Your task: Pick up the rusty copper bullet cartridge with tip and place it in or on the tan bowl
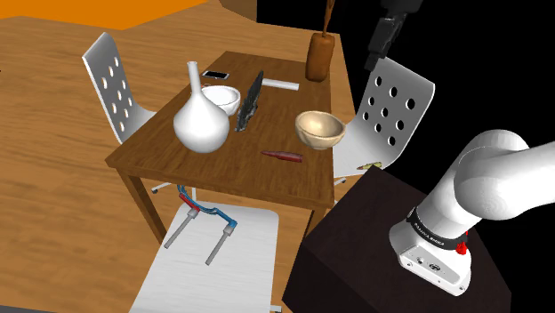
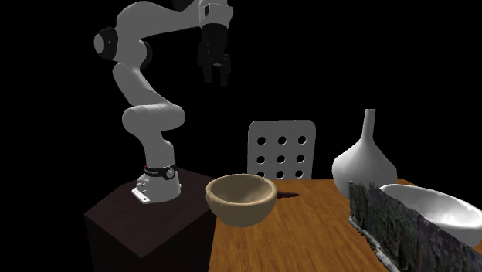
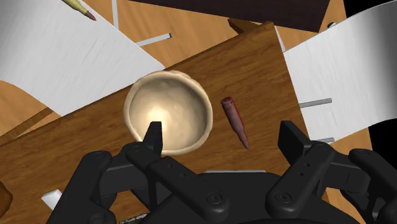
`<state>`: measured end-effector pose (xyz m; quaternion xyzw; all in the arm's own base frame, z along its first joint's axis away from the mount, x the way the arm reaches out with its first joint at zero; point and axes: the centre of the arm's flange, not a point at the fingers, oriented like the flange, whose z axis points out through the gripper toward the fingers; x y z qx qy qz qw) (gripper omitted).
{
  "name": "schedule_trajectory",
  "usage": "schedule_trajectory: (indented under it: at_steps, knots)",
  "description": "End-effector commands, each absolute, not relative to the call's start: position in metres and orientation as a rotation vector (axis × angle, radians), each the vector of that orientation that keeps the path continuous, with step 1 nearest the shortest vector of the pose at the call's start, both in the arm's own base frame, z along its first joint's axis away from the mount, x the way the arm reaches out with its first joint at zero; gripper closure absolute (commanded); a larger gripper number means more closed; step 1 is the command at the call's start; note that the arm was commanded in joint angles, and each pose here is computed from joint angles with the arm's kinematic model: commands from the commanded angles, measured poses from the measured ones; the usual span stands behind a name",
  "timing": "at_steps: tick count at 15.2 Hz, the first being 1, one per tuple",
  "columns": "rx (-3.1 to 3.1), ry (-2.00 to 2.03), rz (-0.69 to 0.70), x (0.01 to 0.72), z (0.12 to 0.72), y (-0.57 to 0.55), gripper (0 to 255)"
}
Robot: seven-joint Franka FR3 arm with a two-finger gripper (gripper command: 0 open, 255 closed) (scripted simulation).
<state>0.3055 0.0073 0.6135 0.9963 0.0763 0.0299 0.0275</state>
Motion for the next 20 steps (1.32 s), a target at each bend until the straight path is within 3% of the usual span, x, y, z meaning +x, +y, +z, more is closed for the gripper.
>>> schedule_trajectory:
  at_steps: [1,20]
  knots:
    - [3.076,0.236,0.092,0.305,0.614,0.007,0]
    - [3.004,0.674,0.01,0.437,0.405,0.068,0]
